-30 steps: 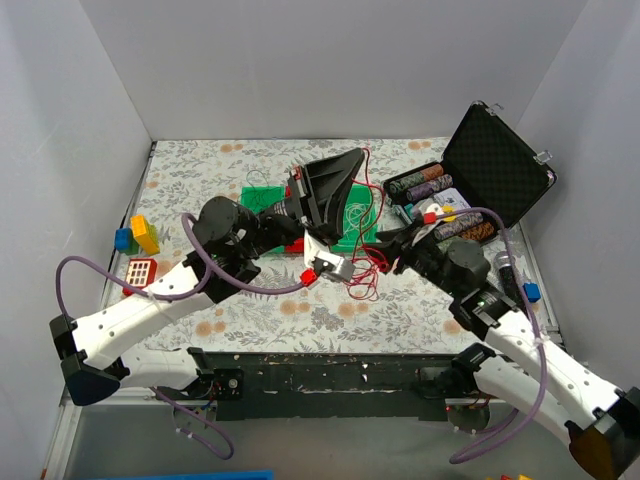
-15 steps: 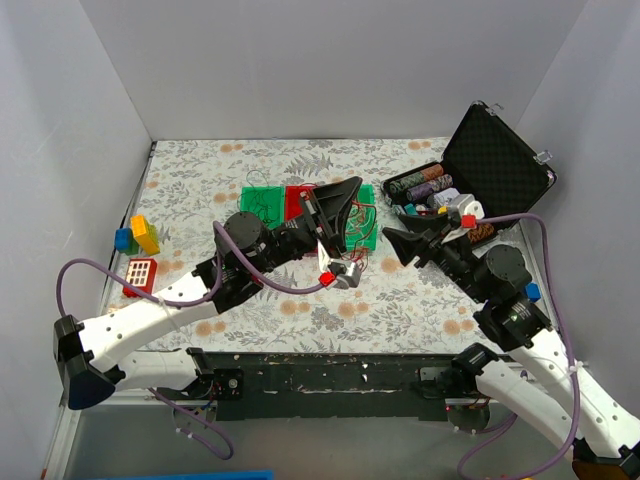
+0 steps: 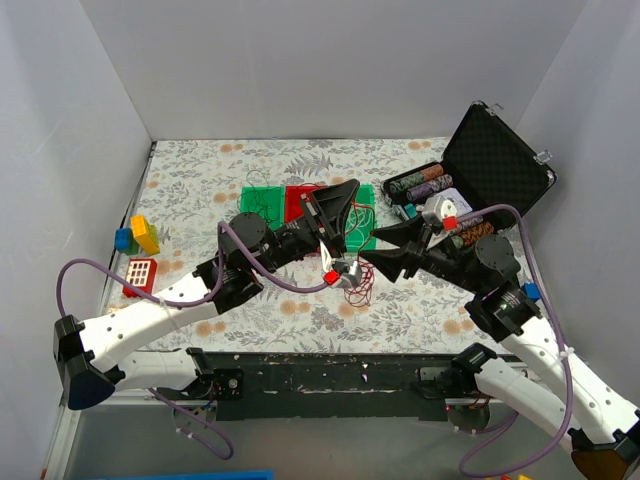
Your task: Untangle the cables
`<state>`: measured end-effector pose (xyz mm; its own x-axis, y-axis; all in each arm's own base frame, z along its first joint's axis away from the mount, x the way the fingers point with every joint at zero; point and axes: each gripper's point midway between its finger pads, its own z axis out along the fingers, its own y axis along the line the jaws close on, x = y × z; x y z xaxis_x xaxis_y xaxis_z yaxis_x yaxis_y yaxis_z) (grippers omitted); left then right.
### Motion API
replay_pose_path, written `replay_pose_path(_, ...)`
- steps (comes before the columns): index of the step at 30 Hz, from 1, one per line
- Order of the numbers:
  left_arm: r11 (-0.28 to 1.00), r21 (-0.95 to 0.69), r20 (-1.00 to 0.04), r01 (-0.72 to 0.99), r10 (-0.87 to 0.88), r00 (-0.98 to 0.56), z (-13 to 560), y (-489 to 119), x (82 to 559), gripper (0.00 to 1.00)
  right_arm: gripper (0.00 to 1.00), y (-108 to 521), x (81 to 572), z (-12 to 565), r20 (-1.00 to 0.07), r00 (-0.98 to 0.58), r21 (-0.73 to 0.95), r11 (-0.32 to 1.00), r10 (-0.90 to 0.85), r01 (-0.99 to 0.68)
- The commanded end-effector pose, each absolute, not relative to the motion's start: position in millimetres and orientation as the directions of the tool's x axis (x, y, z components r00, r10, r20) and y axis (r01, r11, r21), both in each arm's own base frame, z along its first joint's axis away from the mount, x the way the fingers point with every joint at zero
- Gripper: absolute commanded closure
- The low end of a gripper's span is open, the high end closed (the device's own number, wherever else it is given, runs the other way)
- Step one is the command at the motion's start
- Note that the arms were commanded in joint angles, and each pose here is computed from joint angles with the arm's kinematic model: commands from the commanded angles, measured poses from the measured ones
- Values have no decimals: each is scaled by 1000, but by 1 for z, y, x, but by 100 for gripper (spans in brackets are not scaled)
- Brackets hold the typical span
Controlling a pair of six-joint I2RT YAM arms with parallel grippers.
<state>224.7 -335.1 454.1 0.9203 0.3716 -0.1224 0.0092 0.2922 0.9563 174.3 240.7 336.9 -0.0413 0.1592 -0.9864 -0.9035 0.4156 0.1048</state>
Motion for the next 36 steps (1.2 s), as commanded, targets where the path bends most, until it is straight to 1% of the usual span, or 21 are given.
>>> replay_pose_path(1,282,959,-106,-10,393,913,454,-331,226,100,37,247,152,371,-979,18,45,303,201,-952)
replay_pose_path(10,263,964,-79,-32,401,912,449,-333,227,100,37,248,141,372,-983,16,31,253,182,-967)
replay_pose_path(15,268,962,-54,-54,381,923,454,-335,222,100,38,250,147,372,-979,9,47,269,202,-962)
replay_pose_path(19,282,958,-74,-40,380,922,458,-335,224,100,41,255,158,375,-975,15,50,282,222,-958)
replay_pose_path(21,284,958,-74,-39,377,923,459,-336,223,100,43,259,163,374,-975,13,51,282,221,-958)
replay_pose_path(22,286,958,-75,-38,375,924,460,-336,223,100,46,261,164,372,-976,11,51,275,218,-960)
replay_pose_path(27,298,954,-82,-37,375,924,464,-336,223,100,66,270,162,358,-978,-39,85,220,205,-972)
replay_pose_path(30,317,948,-87,-37,369,925,472,-337,224,100,74,272,160,341,-980,-81,118,203,182,-972)
replay_pose_path(32,338,940,-88,-44,367,926,481,-338,224,100,75,273,159,326,-981,-113,144,199,160,-969)
replay_pose_path(36,426,903,-98,-67,353,930,517,-335,223,100,75,273,161,290,-977,-178,199,212,116,-957)
